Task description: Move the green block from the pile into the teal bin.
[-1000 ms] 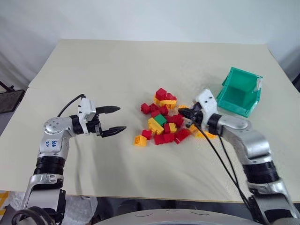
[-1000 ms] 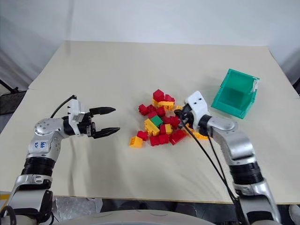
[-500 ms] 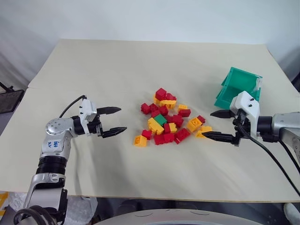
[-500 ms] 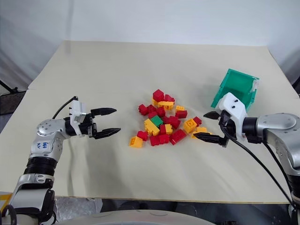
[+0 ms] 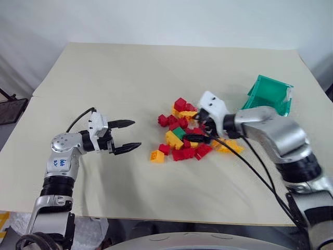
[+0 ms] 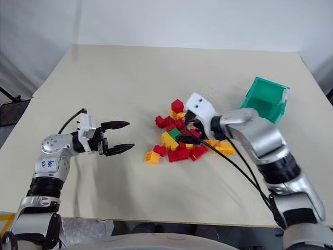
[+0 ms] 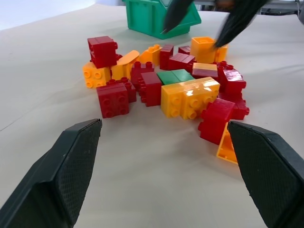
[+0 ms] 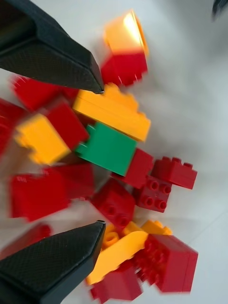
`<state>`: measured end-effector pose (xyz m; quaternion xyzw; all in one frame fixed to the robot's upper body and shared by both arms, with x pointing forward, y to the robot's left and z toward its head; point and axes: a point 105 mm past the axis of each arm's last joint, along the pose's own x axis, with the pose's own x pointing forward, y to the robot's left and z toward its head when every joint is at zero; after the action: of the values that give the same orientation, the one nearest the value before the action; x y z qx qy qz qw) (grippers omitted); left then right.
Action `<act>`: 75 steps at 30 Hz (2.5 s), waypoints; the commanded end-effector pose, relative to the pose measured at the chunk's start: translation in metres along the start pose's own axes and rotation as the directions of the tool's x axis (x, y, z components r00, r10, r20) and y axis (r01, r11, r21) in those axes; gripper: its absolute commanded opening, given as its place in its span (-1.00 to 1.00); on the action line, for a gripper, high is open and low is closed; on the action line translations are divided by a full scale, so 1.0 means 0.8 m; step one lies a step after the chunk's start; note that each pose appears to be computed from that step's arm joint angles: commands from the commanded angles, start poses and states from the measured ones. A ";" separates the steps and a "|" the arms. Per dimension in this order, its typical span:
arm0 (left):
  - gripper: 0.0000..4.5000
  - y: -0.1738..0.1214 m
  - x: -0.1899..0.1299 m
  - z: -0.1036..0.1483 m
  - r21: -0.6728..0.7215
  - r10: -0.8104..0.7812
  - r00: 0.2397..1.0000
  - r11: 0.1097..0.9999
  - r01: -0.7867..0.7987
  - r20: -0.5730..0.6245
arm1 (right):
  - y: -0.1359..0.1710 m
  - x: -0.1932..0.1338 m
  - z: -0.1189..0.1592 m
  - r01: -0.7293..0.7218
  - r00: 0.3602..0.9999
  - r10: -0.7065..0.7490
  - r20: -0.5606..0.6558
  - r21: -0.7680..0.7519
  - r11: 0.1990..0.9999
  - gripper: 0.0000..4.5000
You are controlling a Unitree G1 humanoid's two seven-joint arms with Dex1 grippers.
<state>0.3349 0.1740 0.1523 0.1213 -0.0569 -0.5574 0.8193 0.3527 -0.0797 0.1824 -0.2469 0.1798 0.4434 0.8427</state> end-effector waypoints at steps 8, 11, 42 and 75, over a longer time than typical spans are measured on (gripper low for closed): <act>1.00 -0.002 -0.013 0.012 0.026 0.048 0.999 0.998 -0.049 0.016 | -0.021 0.032 -0.006 0.066 0.990 -0.077 -0.114 -0.097 0.993 0.99; 1.00 -0.004 -0.015 0.011 0.023 0.059 0.998 0.998 -0.059 0.015 | 0.002 0.039 -0.020 -0.031 0.983 -0.001 -0.182 -0.175 0.984 0.99; 1.00 -0.005 0.009 0.018 0.028 0.024 0.999 0.999 -0.025 0.047 | 0.014 0.015 0.010 -0.031 0.998 0.025 -0.061 -0.089 0.996 -0.38; 1.00 -0.004 0.152 0.070 0.064 -0.039 0.988 0.998 0.029 0.150 | -0.237 -0.185 -0.050 0.771 0.634 -0.771 0.057 0.035 0.636 -0.38</act>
<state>0.3589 0.0593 0.1885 0.0918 -0.1226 -0.5858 0.7958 0.4235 -0.2861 0.2637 -0.2919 0.0682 0.0733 0.9512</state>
